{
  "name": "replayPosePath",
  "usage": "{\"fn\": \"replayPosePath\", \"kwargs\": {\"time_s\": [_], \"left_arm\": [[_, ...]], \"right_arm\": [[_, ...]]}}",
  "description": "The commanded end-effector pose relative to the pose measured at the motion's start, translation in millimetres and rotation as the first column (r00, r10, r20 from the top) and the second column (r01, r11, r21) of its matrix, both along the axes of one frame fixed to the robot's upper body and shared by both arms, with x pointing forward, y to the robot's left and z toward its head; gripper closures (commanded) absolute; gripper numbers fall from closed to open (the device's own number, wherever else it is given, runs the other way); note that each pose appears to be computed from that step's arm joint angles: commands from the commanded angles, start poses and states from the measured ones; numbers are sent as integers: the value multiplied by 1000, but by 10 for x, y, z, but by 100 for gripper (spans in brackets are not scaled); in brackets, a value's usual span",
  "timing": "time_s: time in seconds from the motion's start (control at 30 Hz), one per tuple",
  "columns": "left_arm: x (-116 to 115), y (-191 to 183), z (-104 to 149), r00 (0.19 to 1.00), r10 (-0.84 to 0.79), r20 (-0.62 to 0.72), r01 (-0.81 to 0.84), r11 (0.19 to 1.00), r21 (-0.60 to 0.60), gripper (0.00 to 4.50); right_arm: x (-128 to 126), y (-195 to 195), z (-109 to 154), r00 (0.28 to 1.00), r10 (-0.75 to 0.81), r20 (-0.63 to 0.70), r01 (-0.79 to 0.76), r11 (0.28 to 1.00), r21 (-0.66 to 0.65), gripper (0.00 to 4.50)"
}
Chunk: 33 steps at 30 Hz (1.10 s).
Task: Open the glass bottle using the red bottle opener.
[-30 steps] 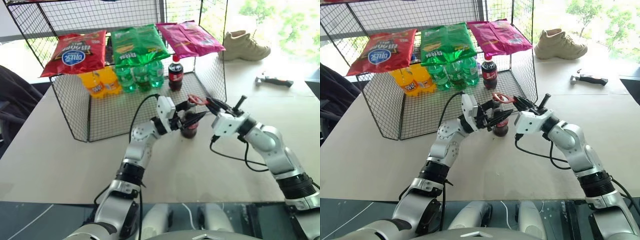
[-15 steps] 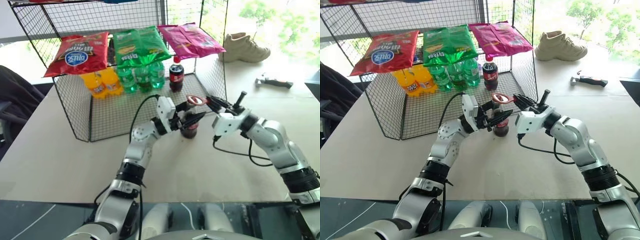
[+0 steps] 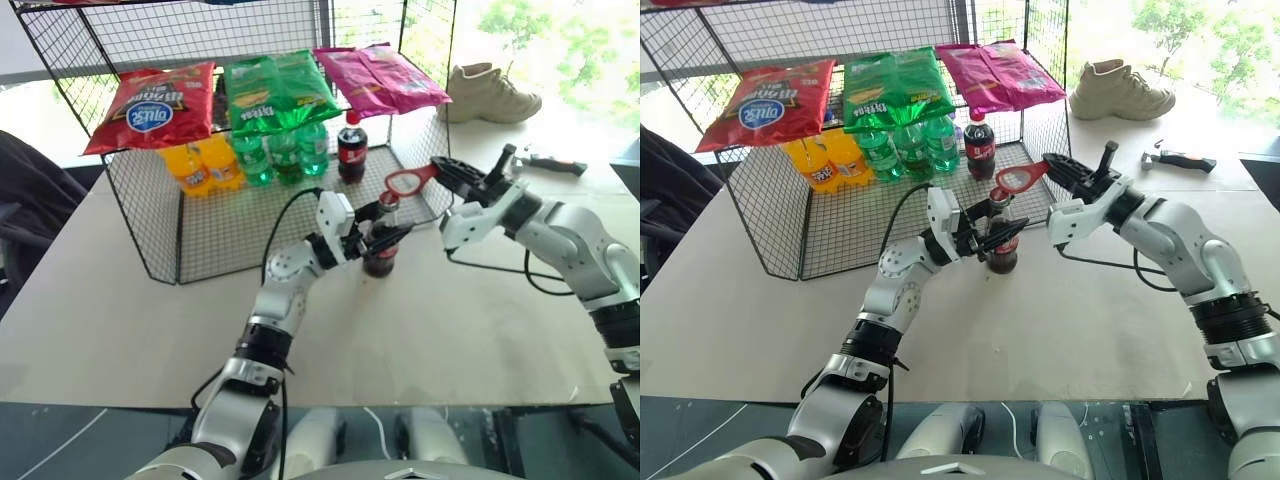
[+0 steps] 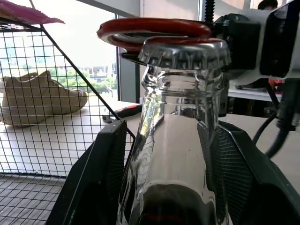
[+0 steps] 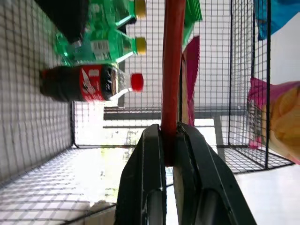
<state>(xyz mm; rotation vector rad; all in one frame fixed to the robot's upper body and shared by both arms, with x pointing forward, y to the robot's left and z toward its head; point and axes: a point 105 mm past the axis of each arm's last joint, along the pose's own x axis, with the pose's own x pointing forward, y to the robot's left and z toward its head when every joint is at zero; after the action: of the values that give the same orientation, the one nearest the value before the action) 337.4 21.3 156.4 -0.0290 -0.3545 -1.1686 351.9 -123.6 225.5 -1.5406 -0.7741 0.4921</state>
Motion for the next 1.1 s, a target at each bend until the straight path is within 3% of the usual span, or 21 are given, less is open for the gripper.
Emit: {"fn": "replayPosePath", "kwargs": {"time_s": [0.03, 0.17, 0.37, 0.6, 0.8, 1.0, 1.1], "left_arm": [[-5, -14, -277, 996, 0, -85, 6, 997, 76, 228], [-7, -16, -288, 996, 0, -89, 7, 997, 77, 228], [-4, -13, -300, 996, 3, -92, 4, 997, 79, 228], [2, -15, -299, 996, 3, -91, 4, 997, 80, 228], [-6, -22, -310, 996, -4, -92, 12, 996, 83, 228], [-9, -17, -311, 996, -6, -91, 14, 996, 87, 228], [-14, -3, -289, 997, -7, -83, 13, 997, 81, 228]], "right_arm": [[-29, -34, 244, 992, 11, 130, -11, 1000, 5, 450], [-32, -47, 290, 994, 19, 112, -29, 996, 86, 450], [-161, 161, 1, 985, 140, -103, -116, 972, 204, 450], [-228, 287, -401, 956, 117, -270, -67, 980, 186, 450], [-319, 396, -564, 929, 135, -346, -80, 983, 167, 450], [-279, 376, -524, 933, 128, -337, -64, 979, 194, 450], [-234, 336, -396, 943, 133, -306, -42, 957, 288, 450]]}}
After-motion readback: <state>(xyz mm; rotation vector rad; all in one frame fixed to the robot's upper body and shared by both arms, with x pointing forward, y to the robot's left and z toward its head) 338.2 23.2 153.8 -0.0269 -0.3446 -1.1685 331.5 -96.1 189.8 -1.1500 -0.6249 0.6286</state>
